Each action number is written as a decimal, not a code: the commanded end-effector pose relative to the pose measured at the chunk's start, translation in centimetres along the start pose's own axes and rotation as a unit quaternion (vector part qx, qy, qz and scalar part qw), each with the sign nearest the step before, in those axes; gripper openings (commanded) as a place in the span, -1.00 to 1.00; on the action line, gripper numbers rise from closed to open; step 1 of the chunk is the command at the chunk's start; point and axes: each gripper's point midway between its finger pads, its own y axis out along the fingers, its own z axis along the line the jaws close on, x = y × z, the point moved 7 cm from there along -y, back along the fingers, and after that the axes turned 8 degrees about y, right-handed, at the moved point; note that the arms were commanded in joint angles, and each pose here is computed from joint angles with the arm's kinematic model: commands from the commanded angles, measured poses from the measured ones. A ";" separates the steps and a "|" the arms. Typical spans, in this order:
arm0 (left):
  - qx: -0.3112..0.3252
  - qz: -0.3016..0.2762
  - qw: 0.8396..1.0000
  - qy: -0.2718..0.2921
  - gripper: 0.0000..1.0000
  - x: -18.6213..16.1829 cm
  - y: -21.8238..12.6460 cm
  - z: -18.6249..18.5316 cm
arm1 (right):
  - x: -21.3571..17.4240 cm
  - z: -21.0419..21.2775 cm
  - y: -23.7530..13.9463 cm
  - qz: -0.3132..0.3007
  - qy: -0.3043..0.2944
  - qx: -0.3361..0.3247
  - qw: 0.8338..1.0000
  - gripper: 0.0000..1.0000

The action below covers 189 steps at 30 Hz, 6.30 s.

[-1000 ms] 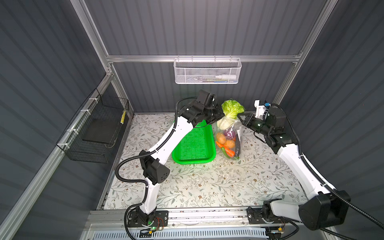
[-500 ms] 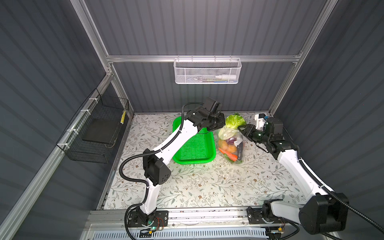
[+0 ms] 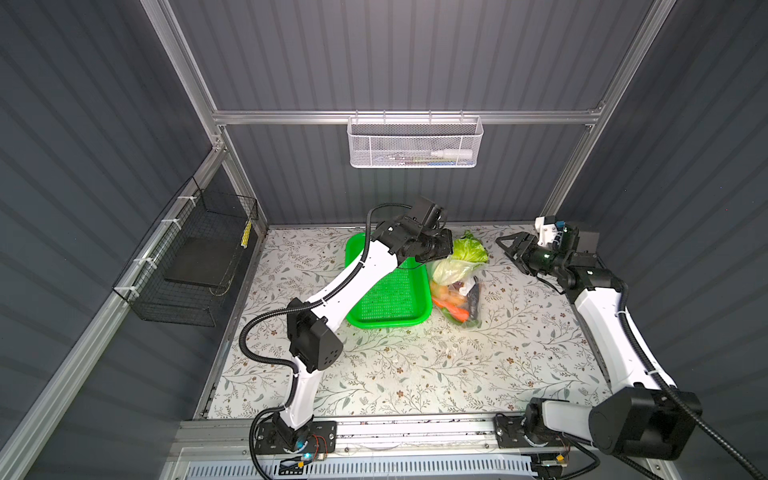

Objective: Place the food in the zip-top bag and seal the zipper

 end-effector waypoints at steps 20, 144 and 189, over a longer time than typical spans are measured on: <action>-0.037 0.038 0.990 0.133 -1.00 -4.1 -2.8 -1.8 | -1.7 -4.6 3.8 0.059 0.026 -0.055 0.996 0.00; 0.069 0.057 0.993 0.071 -1.00 -12.9 -3.5 7.6 | -5.2 -2.5 13.3 0.191 -0.011 0.000 0.981 0.10; 0.047 -0.015 0.992 0.117 -1.00 -5.3 -6.8 2.4 | -3.8 -0.5 4.1 0.118 -0.076 -0.080 0.987 -0.94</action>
